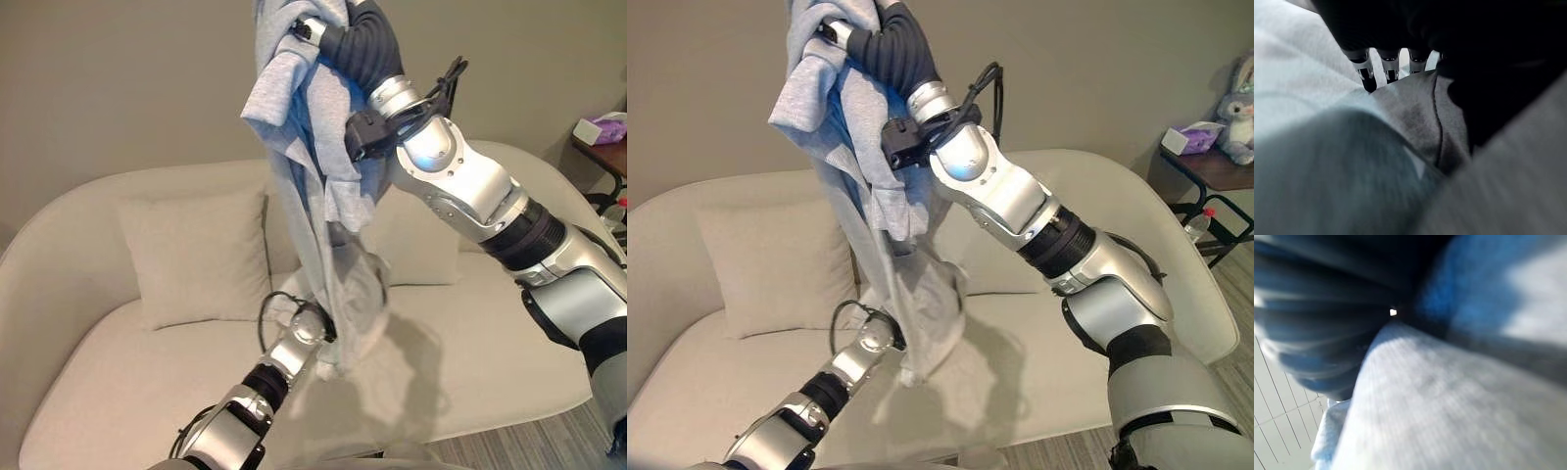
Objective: Hang the clothes on the sofa on the clothes rack.
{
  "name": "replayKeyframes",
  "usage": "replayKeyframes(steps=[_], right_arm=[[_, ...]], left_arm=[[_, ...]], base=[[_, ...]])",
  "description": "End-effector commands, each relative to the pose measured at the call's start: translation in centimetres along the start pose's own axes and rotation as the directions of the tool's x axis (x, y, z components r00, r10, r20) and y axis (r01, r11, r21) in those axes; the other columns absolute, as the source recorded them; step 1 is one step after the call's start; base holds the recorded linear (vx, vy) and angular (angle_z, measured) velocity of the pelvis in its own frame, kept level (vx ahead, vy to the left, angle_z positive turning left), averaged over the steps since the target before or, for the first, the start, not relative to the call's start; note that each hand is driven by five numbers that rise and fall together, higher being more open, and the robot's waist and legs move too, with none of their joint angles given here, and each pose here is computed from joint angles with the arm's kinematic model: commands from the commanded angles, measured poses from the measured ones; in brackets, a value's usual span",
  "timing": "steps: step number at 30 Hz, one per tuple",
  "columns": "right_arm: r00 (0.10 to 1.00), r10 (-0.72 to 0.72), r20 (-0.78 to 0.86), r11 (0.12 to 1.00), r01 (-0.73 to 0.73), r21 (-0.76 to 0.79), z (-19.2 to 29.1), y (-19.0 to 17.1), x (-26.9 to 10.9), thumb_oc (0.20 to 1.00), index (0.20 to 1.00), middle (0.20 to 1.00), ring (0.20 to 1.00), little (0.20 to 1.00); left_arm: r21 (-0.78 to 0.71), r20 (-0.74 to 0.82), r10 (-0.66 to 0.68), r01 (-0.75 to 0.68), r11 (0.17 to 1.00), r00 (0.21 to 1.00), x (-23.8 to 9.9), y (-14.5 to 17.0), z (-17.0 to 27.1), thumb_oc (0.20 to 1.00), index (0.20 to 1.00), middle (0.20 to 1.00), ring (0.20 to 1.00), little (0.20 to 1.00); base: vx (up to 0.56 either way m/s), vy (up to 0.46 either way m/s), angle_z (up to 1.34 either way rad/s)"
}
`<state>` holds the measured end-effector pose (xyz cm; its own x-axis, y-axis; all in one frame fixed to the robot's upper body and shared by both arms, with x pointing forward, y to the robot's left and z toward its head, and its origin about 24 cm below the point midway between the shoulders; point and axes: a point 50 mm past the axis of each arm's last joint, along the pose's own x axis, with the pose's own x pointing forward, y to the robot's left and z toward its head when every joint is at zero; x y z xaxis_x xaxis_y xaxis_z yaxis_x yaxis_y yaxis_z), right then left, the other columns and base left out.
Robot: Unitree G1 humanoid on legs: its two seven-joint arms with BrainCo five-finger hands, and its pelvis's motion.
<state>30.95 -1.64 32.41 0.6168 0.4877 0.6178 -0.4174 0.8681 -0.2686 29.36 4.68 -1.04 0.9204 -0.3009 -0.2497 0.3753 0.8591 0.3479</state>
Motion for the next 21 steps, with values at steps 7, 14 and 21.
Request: replayKeyframes(steps=[7,14,21], right_arm=[[0.981,-0.061,0.186,0.995,0.074,-0.062,3.9,-2.2,1.1,0.200,0.200,0.200,0.200,0.200],[0.970,-0.171,0.173,0.979,0.187,-0.083,3.2,-5.7,-0.7,0.200,0.200,0.200,0.200,0.200],[0.922,-0.367,0.124,0.923,0.378,-0.072,0.7,-9.8,-8.3,0.200,0.200,0.200,0.200,0.200]], left_arm=[[-0.254,0.009,0.110,-0.104,0.962,0.994,1.6,1.8,2.0,0.200,0.200,0.200,0.200,0.200],[-0.368,-0.084,0.204,-0.221,0.903,0.975,0.0,2.9,-0.8,0.200,0.200,0.200,0.200,0.200],[-0.324,-0.169,0.484,-0.512,0.795,0.859,-4.7,8.7,-5.0,0.200,0.200,0.200,0.200,0.200]], base=[[0.00,0.000,0.00],[-0.01,0.026,-0.02],[-0.05,0.038,-0.11]])
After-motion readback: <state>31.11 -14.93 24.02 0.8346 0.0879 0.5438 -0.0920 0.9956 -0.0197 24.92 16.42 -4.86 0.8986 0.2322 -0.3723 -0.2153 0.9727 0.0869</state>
